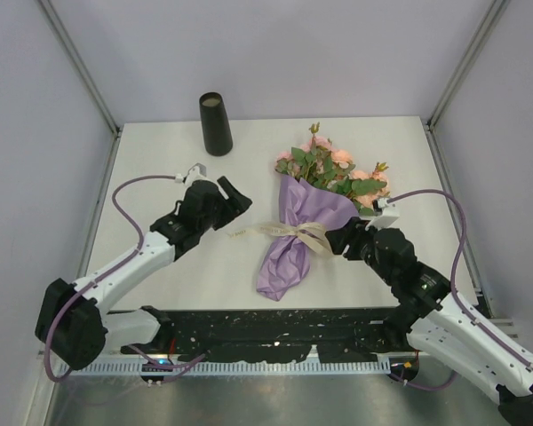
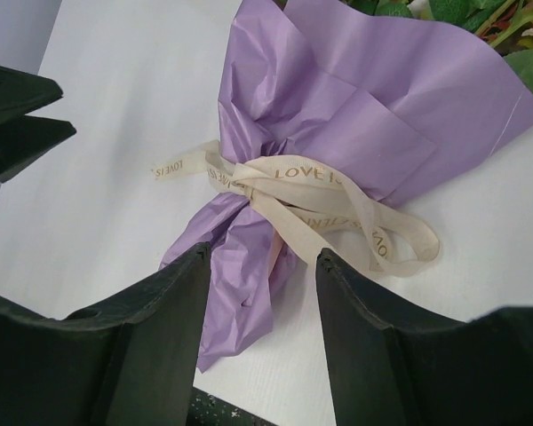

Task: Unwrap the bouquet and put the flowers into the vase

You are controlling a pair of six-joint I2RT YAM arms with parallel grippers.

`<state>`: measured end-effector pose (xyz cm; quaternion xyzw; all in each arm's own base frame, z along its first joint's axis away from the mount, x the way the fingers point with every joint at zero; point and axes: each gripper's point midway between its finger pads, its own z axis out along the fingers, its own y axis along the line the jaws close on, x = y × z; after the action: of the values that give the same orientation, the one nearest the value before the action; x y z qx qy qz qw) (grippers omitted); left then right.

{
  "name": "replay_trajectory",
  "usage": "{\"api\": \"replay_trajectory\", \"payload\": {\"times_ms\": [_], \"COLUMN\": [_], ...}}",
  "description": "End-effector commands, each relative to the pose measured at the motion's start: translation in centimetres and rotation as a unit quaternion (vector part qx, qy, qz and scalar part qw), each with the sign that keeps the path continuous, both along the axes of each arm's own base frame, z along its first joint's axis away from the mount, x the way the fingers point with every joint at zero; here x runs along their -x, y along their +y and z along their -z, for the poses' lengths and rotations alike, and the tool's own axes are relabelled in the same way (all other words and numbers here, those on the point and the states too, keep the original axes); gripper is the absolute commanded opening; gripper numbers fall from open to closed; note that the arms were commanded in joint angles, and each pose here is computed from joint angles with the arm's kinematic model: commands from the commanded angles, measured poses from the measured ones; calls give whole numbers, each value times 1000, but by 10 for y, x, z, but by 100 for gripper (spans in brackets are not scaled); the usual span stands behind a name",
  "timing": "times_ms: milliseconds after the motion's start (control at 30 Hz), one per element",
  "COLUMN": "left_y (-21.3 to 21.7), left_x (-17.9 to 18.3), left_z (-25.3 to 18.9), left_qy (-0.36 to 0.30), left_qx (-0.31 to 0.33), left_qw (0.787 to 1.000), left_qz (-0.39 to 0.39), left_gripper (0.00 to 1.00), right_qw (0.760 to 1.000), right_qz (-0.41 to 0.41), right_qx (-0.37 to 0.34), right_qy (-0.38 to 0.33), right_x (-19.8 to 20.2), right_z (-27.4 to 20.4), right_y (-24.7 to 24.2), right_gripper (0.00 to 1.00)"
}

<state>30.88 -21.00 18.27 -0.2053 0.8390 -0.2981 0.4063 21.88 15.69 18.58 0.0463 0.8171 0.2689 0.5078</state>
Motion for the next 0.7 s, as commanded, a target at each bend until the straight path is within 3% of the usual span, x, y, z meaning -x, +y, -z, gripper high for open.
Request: {"api": "replay_trajectory", "payload": {"times_ms": [0,100,367,667], "left_y": [2,-8,0,-25], "left_x": [-8,-15,-16,-32], "left_z": [27,50,111,112], "left_qy": [66,76,168,187], "left_qx": [37,93,90,109], "left_qw": [995,989,966,961], "left_qz": [-69,-91,-177,-171], "left_gripper": [71,70,62,63], "right_qw": [1000,1000,1000,1000], "right_qz": [-10,-9,-13,-11], "right_qx": [-27,-25,-24,-21], "right_qy": [-7,-10,-10,-6], "right_x": [-1,-2,2,-2], "right_z": [-9,-10,-9,-3], "right_y": [9,8,6,9], "right_gripper": [56,56,56,55]}}
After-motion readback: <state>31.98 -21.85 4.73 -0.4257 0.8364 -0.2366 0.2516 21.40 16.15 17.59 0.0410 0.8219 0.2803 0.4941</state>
